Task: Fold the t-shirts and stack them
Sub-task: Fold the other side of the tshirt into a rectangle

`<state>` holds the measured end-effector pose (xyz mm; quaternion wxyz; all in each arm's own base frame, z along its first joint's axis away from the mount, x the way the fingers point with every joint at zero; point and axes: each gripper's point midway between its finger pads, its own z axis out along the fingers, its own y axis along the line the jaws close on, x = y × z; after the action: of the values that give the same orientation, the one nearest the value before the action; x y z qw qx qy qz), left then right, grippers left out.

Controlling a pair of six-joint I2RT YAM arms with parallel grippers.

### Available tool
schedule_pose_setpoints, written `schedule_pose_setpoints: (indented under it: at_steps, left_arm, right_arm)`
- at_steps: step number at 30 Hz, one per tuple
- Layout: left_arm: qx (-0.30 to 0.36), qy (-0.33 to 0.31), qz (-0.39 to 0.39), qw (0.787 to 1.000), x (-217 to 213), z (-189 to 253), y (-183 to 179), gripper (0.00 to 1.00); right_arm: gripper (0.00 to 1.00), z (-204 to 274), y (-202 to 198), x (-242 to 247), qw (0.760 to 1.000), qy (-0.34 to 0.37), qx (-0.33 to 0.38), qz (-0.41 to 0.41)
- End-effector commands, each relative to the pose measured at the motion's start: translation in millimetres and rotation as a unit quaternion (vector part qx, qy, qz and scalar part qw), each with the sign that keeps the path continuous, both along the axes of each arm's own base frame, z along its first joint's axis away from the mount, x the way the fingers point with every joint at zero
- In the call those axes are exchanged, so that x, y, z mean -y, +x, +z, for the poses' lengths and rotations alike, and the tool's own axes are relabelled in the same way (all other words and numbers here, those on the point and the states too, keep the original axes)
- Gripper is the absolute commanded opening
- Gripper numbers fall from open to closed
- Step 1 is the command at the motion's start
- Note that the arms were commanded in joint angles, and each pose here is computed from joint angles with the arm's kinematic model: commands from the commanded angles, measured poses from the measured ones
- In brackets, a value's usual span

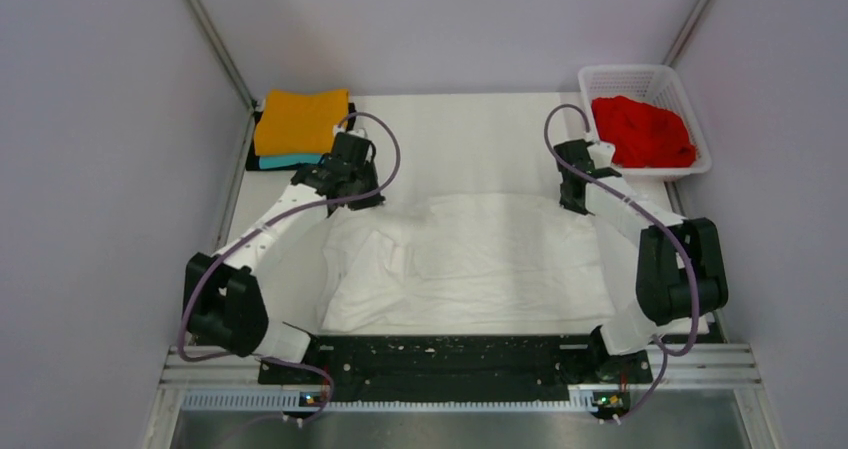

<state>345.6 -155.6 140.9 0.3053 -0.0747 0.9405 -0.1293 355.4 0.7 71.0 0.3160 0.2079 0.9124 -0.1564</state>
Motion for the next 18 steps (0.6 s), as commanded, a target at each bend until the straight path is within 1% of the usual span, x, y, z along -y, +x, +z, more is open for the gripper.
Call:
schedule_pose_setpoints:
  at_steps: [1,8,11,15,18]
  left_arm:
    - [0.023,-0.019,0.013,0.999,-1,20,-30,0.0]
    - [-0.012,-0.018,0.012,1.0,-1,15,-79,0.0]
    - [-0.019,-0.007,0.027,0.999,-12,17,-99,0.0]
    - [-0.024,-0.014,0.038,0.999,-21,25,-121,0.0]
    - [-0.028,-0.022,0.045,0.998,-25,26,-133,0.0]
  right_arm:
    - [0.0,23,-20,0,1.0,0.005,0.02,0.008]
    - [0.0,34,-46,6,1.0,0.0,0.015,0.015]
    - [0.0,35,-49,3,0.999,0.007,0.014,0.03]
    - [0.0,41,-53,5,0.999,0.0,0.002,0.034]
    - [0.0,45,-56,5,0.999,0.001,0.006,0.034]
